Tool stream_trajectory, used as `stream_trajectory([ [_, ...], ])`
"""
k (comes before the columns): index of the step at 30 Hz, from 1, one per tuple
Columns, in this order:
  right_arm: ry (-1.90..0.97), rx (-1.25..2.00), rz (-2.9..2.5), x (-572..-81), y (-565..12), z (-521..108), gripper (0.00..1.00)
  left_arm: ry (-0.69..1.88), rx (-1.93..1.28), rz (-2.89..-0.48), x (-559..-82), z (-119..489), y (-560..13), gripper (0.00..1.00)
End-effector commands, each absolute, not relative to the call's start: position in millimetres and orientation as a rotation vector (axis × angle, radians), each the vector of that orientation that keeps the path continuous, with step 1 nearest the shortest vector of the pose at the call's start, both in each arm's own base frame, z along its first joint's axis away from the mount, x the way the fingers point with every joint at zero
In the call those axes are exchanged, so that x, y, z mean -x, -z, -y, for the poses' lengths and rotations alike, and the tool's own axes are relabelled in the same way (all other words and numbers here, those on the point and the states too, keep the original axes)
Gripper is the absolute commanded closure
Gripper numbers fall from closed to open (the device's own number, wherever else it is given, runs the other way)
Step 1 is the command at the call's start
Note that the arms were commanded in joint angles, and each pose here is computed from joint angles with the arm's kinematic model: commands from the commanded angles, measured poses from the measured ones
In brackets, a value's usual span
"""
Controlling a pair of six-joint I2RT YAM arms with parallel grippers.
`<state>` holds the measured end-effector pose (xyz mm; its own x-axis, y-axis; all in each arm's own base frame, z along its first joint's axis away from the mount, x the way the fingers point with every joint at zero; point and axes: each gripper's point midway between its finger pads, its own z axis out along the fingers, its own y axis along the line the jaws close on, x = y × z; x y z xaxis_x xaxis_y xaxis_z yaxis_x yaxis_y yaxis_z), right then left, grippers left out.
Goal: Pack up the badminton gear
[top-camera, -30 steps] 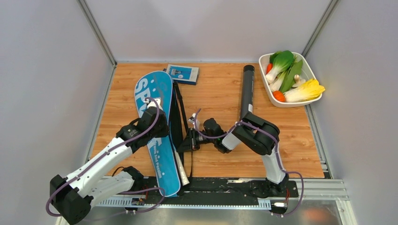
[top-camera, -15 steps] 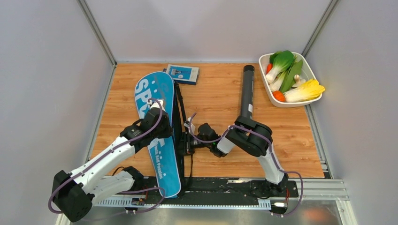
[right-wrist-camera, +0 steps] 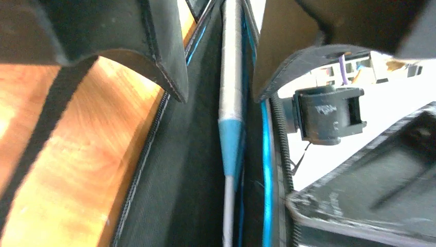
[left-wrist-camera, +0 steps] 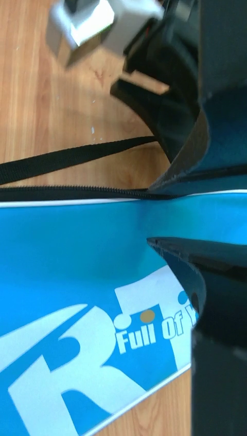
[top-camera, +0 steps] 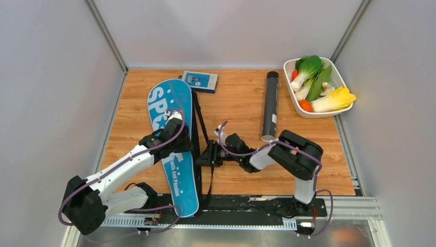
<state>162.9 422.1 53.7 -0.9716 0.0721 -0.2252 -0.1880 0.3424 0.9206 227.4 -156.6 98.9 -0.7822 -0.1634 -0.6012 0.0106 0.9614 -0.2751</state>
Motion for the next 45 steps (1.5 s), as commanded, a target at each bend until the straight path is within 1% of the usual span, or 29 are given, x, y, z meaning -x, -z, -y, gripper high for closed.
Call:
stream_trajectory([
  [1,-1.465,0.107,-2.335,-189,-57,-408,0.42,0.196,0.141,-2.406,-244,139,-116,0.54],
  [2,-1.447,0.108,-2.332,-193,-58,-407,0.39,0.171,0.161,-2.397,-248,135,-119,0.48],
  [3,-1.428,0.107,-2.327,-196,-58,-407,0.37,0.147,0.168,-2.41,-248,131,-116,0.45],
  [4,-1.406,0.101,-2.326,-202,-57,-406,0.36,0.129,0.192,-2.407,-251,126,-116,0.39],
  [6,-1.392,0.094,-2.296,-215,-61,-405,0.35,0.115,0.227,-2.42,-252,120,-111,0.34],
  [8,-1.398,0.105,-2.258,-226,-67,-406,0.33,0.125,0.26,-2.434,-253,116,-106,0.31],
  [11,-1.408,0.153,-2.218,-241,-75,-415,0.27,0.15,0.291,-2.433,-255,112,-102,0.29],
  [17,-1.399,0.214,-2.203,-262,-75,-435,0.25,0.176,0.368,-2.453,-255,103,-84,0.25],
  [22,-1.274,0.204,-2.214,-292,-60,-438,0.23,0.197,0.41,-2.492,-254,102,-63,0.23],
  [26,-1.138,0.203,-2.232,-308,-47,-433,0.21,0.155,0.43,-2.528,-251,99,-49,0.21],
  [29,-1.102,0.196,-2.222,-315,-45,-430,0.2,0.125,0.457,-2.534,-250,94,-43,0.19],
  [36,-1.292,0.252,-2.192,-304,-45,-445,0.19,0.104,0.505,-2.525,-249,86,-38,0.17],
  [41,-1.538,0.139,-2.113,-297,-57,-433,0.23,0.096,0.512,-2.537,-249,84,-35,0.17],
  [45,-1.639,0.134,-2.059,-295,-67,-427,0.19,0.088,0.508,-2.541,-250,82,-35,0.17],
])
